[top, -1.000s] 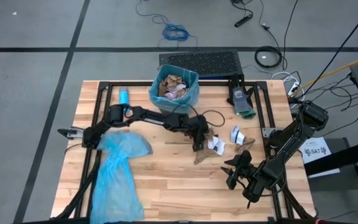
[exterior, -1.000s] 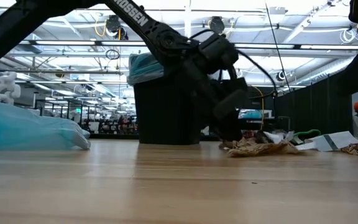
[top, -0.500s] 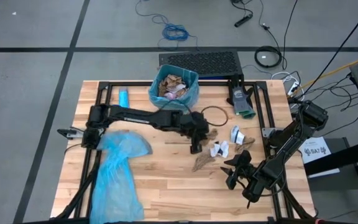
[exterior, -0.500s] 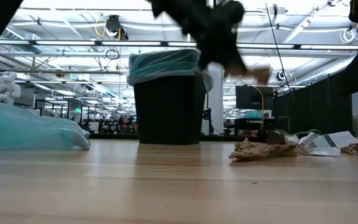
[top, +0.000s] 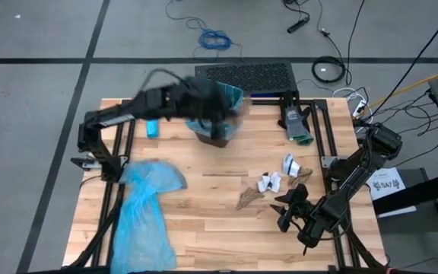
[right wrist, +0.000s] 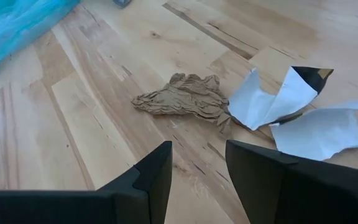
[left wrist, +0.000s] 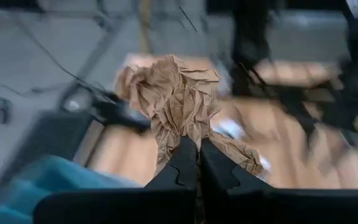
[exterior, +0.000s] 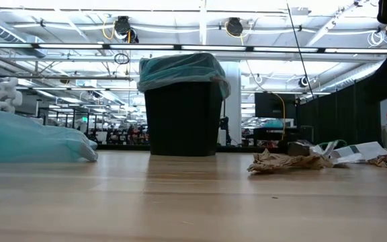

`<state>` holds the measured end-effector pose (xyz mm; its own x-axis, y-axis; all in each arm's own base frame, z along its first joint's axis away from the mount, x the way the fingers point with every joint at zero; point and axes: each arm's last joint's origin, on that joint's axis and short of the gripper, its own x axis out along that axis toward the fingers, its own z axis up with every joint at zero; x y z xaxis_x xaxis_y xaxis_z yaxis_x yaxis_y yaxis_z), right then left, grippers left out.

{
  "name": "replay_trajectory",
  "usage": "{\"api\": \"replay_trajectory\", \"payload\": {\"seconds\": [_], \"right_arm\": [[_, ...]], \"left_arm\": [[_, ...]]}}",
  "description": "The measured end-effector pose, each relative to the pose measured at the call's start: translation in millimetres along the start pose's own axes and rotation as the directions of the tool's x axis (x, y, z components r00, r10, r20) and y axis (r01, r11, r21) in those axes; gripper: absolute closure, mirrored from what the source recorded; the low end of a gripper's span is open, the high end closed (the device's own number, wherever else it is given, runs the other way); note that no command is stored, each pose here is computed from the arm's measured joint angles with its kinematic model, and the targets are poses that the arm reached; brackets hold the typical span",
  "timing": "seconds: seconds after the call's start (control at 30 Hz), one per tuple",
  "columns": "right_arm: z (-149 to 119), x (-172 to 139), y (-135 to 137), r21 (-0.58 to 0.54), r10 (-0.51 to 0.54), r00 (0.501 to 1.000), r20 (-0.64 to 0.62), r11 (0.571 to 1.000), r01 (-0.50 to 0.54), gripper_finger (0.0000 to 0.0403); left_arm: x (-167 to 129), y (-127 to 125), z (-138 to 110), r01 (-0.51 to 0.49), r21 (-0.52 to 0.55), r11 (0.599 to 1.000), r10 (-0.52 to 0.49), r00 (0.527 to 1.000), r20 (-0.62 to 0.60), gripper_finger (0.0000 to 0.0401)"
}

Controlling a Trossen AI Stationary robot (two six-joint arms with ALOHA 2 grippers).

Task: Place trash/remove bag and relplace
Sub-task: Put the brown paper into the trash bin

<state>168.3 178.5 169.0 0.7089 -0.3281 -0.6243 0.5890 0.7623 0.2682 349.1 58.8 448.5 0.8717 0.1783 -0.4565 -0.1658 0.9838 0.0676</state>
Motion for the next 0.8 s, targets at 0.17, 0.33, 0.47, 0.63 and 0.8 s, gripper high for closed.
{"api": "replay_trajectory", "payload": {"seconds": [0.17, 0.33, 0.47, 0.63, 0.8], "right_arm": [[0, 0, 0, -0.002, -0.002, 1.0, -0.001, 1.0, 0.002, 0.0261], [0, 0, -1, -0.01, -0.005, 1.0, 0.001, 1.0, 0.005, 0.0261], [0, 0, -1, -0.016, -0.009, 1.0, 0.0, 1.0, 0.009, 0.0261], [0, 0, -1, -0.018, -0.012, 1.0, 0.0, 1.0, 0.012, 0.0261], [0, 0, -1, -0.01, -0.009, 1.0, 0.0, 1.0, 0.009, 0.0261]], "left_arm": [[-13, 42, -5, -0.111, -0.092, 0.99, 0.106, 0.993, -0.059, 0.0399], [-10, 79, -23, -0.176, -0.184, 0.967, 0.141, 0.972, -0.187, 0.0396], [0, 95, -33, -0.213, -0.204, 0.956, 0.16, 0.956, -0.247, 0.0371], [8, 110, -42, -0.264, -0.216, 0.94, 0.194, 0.934, -0.299, 0.0327], [16, 120, -52, -0.293, -0.229, 0.928, 0.197, 0.91, -0.366, 0.0288]]}}
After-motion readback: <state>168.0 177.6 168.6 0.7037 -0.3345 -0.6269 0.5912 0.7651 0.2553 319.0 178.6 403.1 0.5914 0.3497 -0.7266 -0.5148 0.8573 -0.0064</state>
